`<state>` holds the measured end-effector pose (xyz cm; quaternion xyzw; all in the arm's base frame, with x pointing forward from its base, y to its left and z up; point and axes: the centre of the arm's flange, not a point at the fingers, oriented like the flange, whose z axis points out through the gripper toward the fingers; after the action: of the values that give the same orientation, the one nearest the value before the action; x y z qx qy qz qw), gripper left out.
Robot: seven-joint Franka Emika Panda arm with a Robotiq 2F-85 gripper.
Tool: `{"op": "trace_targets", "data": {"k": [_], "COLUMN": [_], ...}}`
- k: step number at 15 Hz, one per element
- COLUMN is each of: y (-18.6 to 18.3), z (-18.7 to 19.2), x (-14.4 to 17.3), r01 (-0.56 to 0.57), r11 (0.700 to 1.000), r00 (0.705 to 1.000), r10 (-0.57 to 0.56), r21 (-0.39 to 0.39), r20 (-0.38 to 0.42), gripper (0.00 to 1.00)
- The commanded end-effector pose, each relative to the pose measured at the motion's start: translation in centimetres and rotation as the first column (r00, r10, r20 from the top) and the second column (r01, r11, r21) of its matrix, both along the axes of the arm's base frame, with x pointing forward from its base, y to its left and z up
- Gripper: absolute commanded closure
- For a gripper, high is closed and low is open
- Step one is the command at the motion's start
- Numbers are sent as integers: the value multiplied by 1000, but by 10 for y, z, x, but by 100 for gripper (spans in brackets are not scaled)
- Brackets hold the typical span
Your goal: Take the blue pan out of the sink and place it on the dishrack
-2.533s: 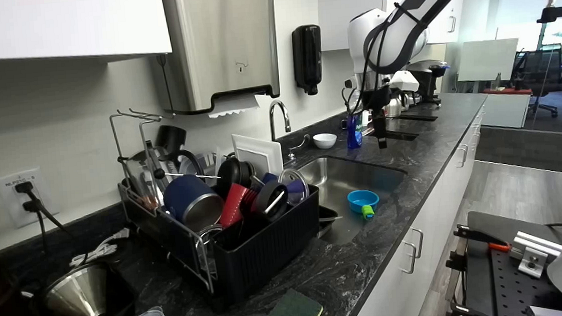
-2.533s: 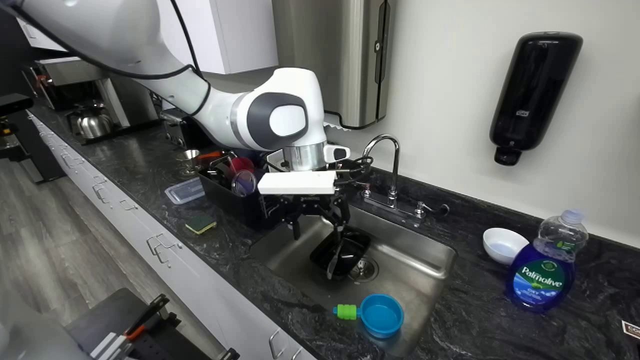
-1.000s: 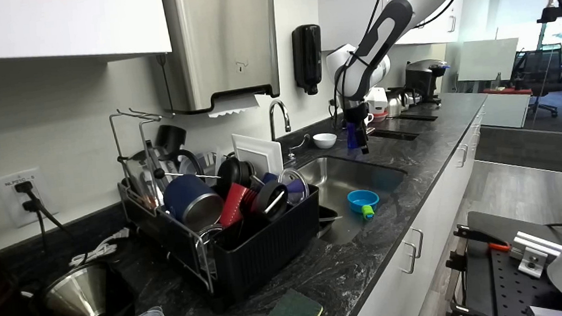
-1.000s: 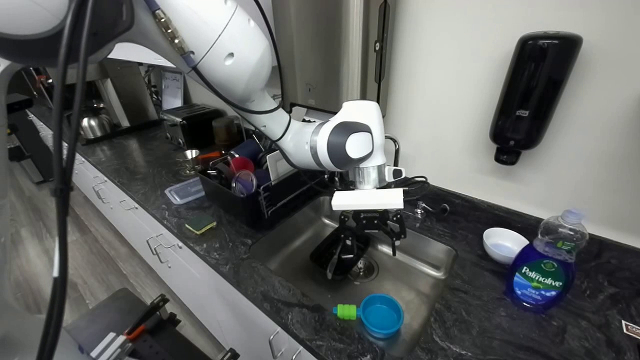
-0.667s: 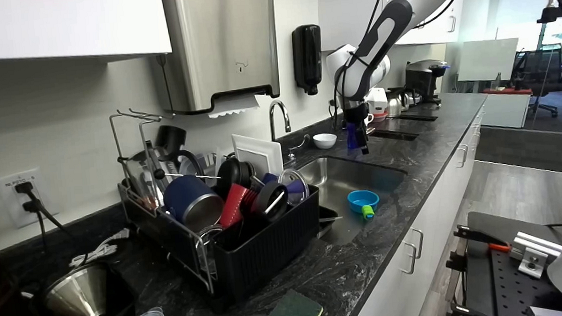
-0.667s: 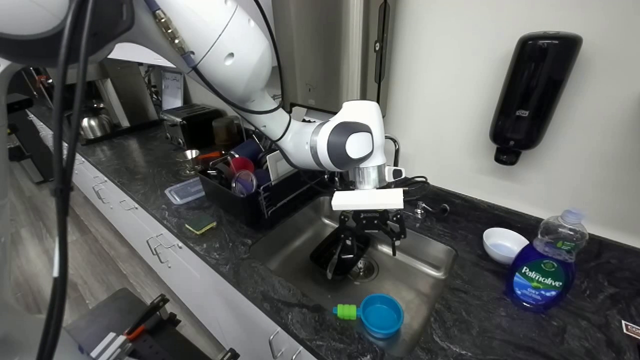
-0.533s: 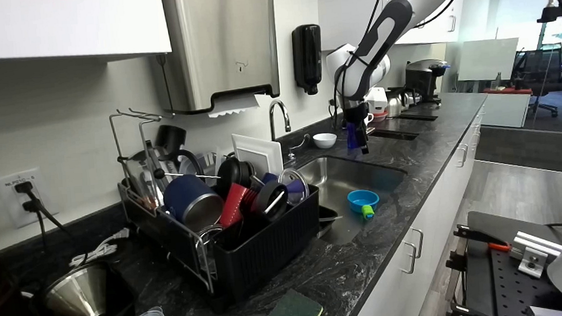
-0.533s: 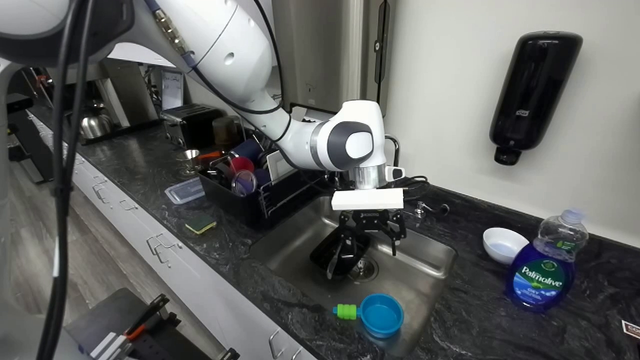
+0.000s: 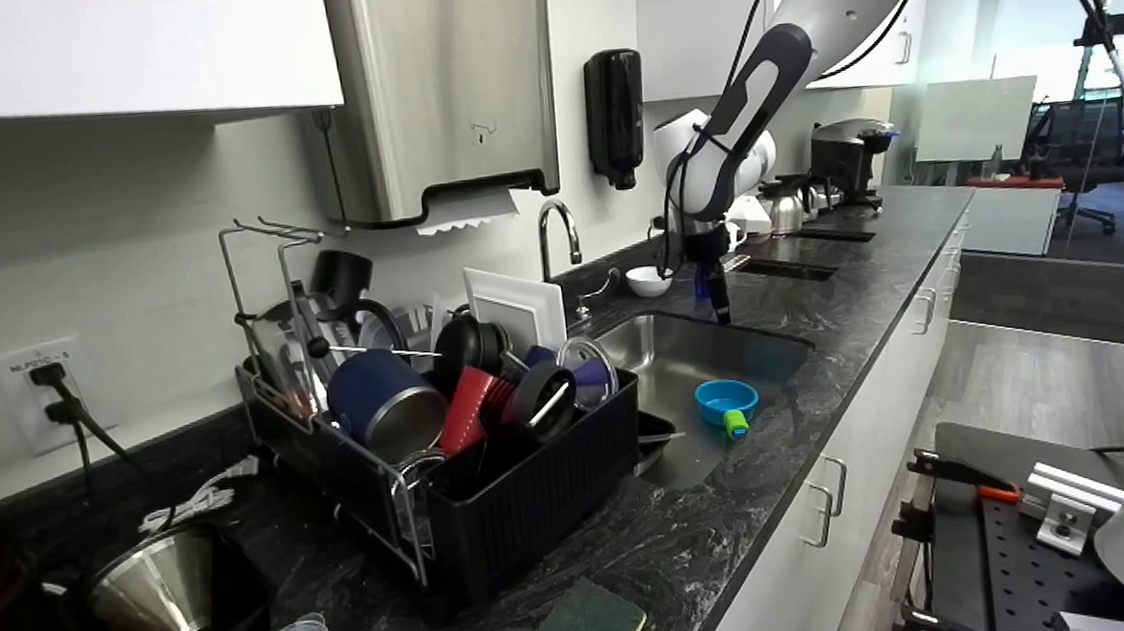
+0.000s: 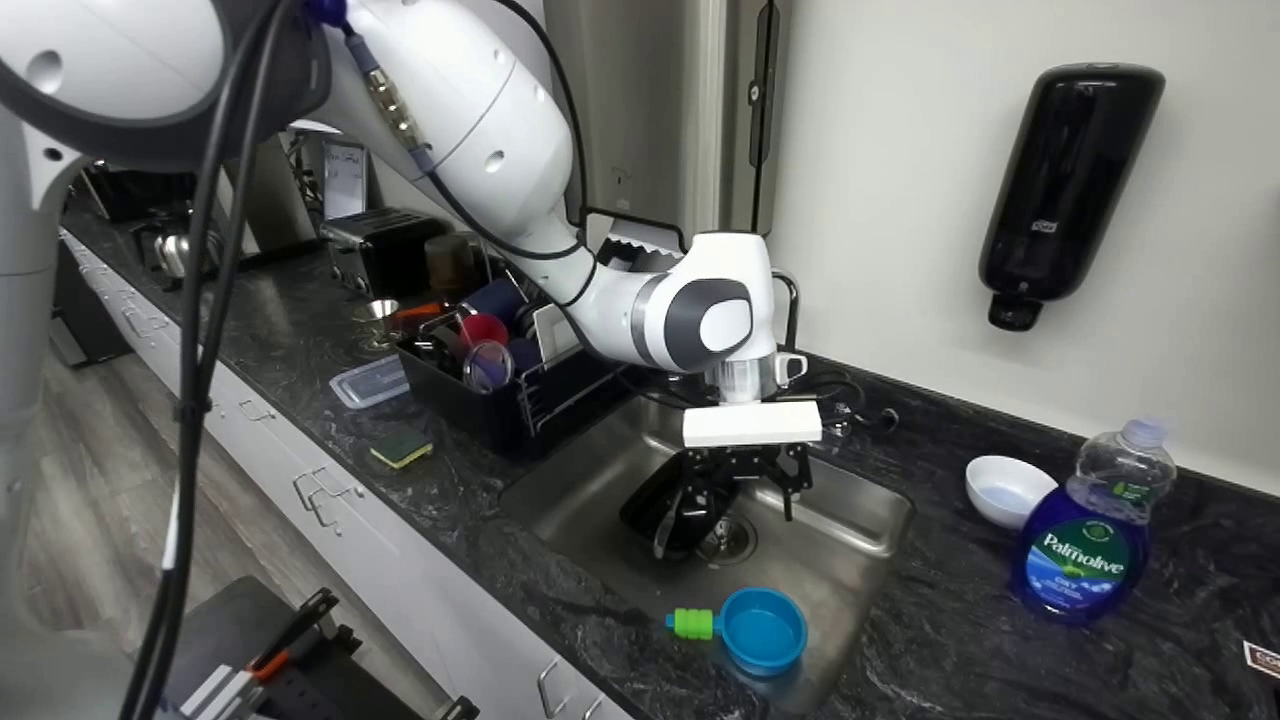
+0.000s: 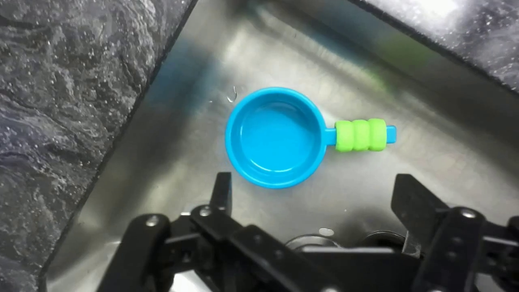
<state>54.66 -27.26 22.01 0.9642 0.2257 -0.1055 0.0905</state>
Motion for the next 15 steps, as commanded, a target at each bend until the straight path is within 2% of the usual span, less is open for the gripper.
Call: {"op": "trace_targets", "data": {"k": [1, 4, 8, 15], "y": [-12, -19, -33, -53], "z": [-15, -24, -39, -76], "x": [15, 22, 29, 36], "r01": [-136, -228, -386, -507], "r11": [990, 972, 912, 844], "r00": [991, 974, 919, 852], "r10": [135, 228, 393, 521], "r21": [45, 65, 138, 176], "r20": [10, -3, -22, -44], "gripper": [0, 0, 0, 0]}}
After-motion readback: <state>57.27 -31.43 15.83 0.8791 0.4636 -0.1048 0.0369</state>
